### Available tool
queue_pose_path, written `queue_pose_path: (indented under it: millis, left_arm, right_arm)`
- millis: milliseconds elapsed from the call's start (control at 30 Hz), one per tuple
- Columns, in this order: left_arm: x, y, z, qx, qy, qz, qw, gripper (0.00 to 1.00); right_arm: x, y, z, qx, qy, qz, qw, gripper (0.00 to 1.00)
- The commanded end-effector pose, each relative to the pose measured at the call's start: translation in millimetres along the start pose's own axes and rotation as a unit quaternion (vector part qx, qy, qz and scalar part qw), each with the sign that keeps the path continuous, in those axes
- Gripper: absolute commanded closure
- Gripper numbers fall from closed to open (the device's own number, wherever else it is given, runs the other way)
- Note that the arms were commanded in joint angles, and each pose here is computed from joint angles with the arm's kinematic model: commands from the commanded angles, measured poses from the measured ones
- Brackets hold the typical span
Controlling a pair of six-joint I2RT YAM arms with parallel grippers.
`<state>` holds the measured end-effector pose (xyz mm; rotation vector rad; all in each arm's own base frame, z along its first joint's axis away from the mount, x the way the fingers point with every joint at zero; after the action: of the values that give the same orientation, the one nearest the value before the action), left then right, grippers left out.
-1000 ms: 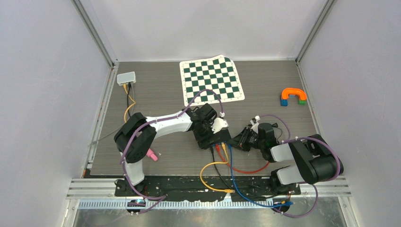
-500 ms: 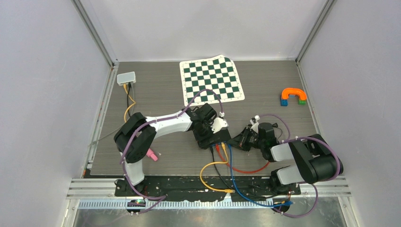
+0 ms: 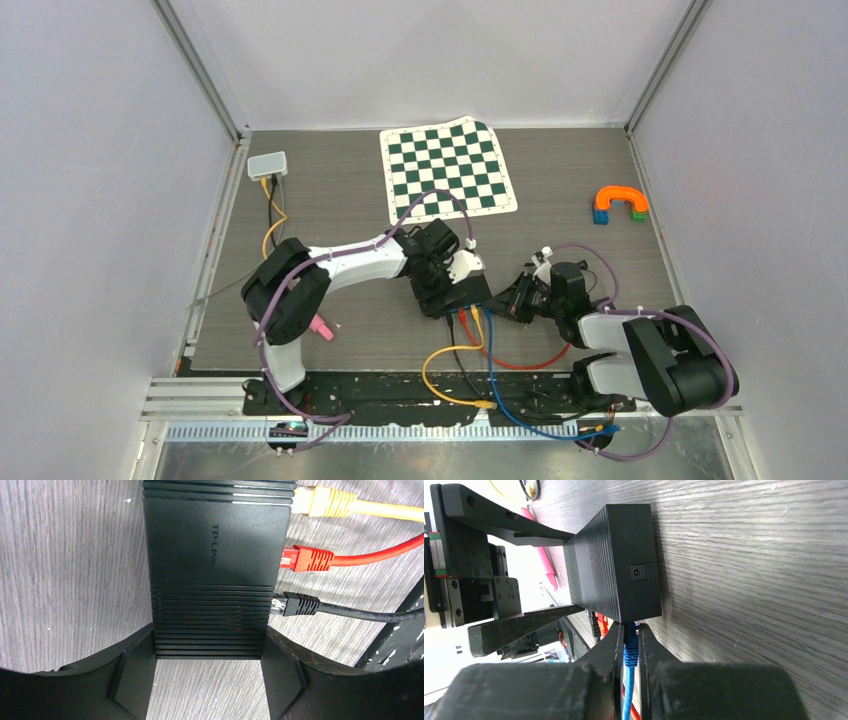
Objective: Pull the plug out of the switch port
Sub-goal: Pull the connector from the switch port.
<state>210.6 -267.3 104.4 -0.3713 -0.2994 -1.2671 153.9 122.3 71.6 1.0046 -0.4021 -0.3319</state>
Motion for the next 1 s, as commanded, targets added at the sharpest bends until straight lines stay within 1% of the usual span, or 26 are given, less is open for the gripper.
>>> queue_pose_path:
  millis: [0,33,133,167,233,433,533,567,600,633,667,733,800,900,967]
  left_arm:
    - [14,6,0,0.001,-0.021,0.016,1.000,0.53]
    - [13,7,0,0.002,-0.020,0.017,1.000,0.53]
    - [13,8,0,0.006,-0.019,0.020,1.000,0.53]
    - [13,8,1,0.006,-0.019,0.021,1.000,0.53]
    - [12,9,0,0.008,-0.016,0.023,1.000,0.53]
    - [12,9,-2,0.009,-0.014,0.031,0.999,0.53]
    - [13,9,-4,0.008,-0.016,0.034,0.999,0.53]
    - [12,10,-4,0.009,-0.014,0.035,0.999,0.53]
    - [11,10,-5,0.010,-0.010,0.036,0.999,0.53]
    - [11,10,-4,0.012,-0.006,0.036,0.999,0.53]
    - [10,10,-3,0.015,-0.002,0.035,0.999,0.53]
    - [9,11,-2,0.019,-0.001,0.034,0.999,0.53]
    - [8,11,-2,0.017,-0.002,0.033,0.999,0.53]
    - [10,11,-4,0.014,-0.002,0.032,0.999,0.53]
    - [11,12,-5,0.015,-0.001,0.034,0.999,0.53]
  right_arm:
    - [-3,7,4,0.010,0.040,0.026,0.999,0.95]
    - [-5,4,5,-0.002,0.044,0.025,0.999,0.95]
    - [-3,0,7,-0.038,0.027,0.037,0.998,0.95]
    - [-5,-2,9,-0.048,0.031,0.034,0.998,0.95]
    - [-7,-2,11,-0.045,0.033,0.037,0.998,0.95]
    - [-16,2,15,-0.011,0.069,0.040,0.997,0.95]
    - [-17,0,16,-0.016,0.078,0.039,0.996,0.95]
    - [-12,0,15,-0.037,0.057,0.044,0.997,0.95]
    - [-15,-6,17,-0.072,0.057,0.038,0.995,0.95]
    - [-7,-5,19,-0.096,0.015,0.055,0.994,0.95]
    - [-8,-6,22,-0.111,0.008,0.057,0.992,0.95]
    - [-4,3,26,-0.086,-0.025,0.077,0.993,0.95]
    - [-4,18,28,-0.022,-0.031,0.085,0.996,0.95]
    - [-8,29,29,0.023,0.001,0.079,0.997,0.95]
    - [-10,27,28,0.019,0.027,0.075,0.997,0.95]
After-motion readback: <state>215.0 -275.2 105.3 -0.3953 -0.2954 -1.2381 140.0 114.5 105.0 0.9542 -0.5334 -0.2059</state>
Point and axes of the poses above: each gripper's point midway between its finger pads, its own z axis back along the fingers, its own y axis along the line the jaws close on, x = y × z, the point moved 9 cm from there along z, back along the fingers, and after that the axes turned 3 degrees about -z, right-handed, at the moved point
